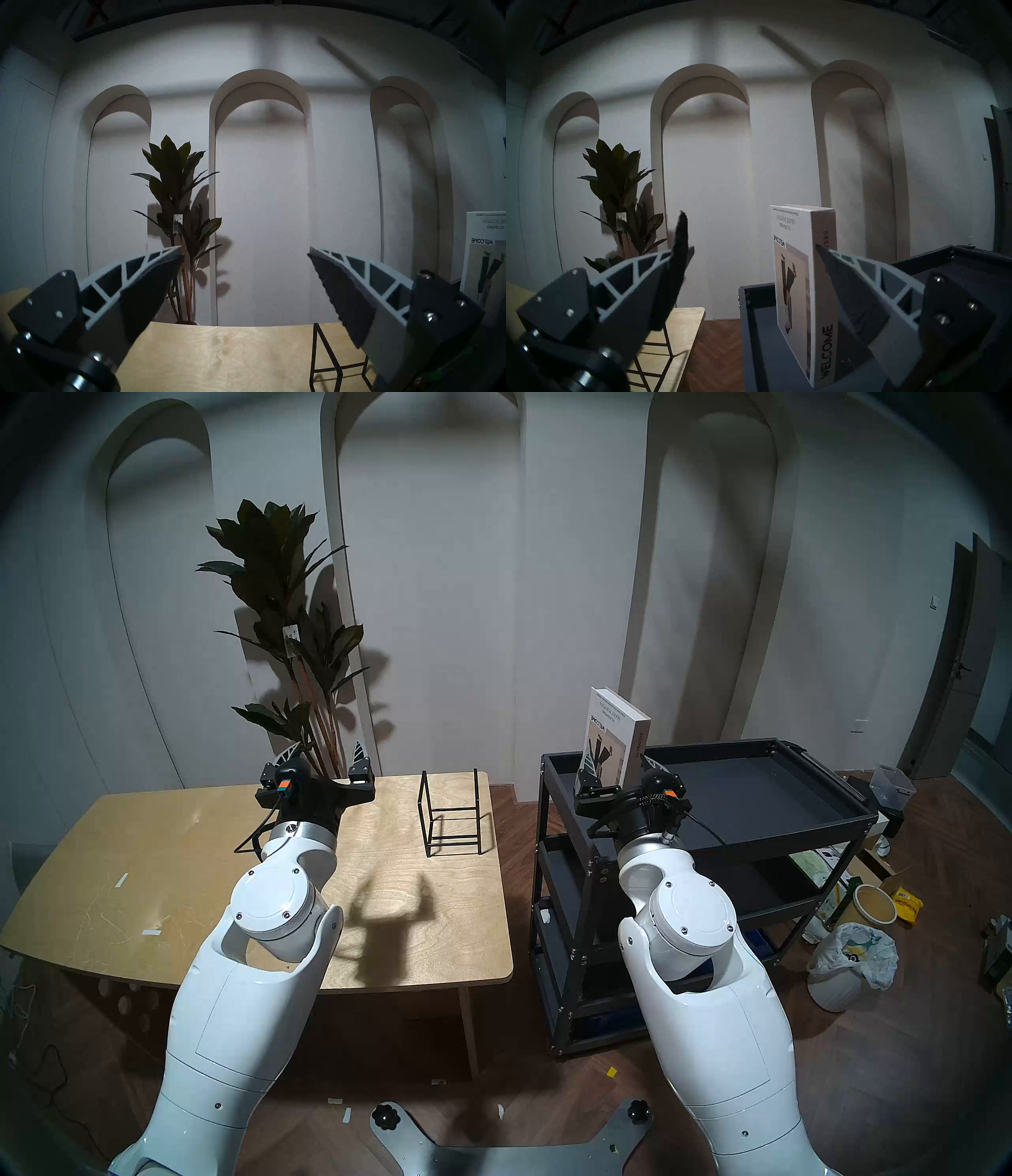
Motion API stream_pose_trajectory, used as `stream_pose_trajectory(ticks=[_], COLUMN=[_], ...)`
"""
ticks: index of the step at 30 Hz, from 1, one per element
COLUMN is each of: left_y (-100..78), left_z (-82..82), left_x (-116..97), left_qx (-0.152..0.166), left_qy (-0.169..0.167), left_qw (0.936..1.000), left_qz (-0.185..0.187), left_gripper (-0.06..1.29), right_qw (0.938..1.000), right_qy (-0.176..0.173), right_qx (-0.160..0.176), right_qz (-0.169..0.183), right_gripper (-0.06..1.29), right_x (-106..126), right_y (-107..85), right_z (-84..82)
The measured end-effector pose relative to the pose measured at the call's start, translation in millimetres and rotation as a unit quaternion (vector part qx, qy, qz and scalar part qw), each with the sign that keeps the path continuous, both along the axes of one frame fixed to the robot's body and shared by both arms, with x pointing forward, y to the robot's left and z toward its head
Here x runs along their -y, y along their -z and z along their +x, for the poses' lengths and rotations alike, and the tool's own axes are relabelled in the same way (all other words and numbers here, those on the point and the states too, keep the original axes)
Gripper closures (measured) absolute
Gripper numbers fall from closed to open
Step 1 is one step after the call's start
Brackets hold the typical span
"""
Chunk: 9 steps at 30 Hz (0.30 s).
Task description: Transfer books between table and cart
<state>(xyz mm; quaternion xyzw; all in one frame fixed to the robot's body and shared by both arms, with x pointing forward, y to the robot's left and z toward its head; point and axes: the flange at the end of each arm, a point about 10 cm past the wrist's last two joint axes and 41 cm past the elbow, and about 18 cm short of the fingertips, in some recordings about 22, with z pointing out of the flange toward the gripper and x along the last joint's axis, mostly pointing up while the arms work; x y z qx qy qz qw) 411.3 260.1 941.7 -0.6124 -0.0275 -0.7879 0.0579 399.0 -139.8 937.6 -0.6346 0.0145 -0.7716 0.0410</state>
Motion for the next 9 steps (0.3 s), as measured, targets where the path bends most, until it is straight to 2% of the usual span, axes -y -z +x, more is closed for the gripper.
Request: stream_pose_trajectory(ticks=[9], left_y=[-0.6], left_z=[-0.1], left_x=[-0.6], left_qx=[0.003], left_qy=[0.002], left_qw=[1.0], left_qz=[0.004], left_gripper=[0.01], right_qw=[1.0], right_qy=[0.005], right_qx=[0.0], right_qz=[0.001], right_gripper=[0.02], right_x=[-1.1], right_y=[-1.7], right_z=[0.9])
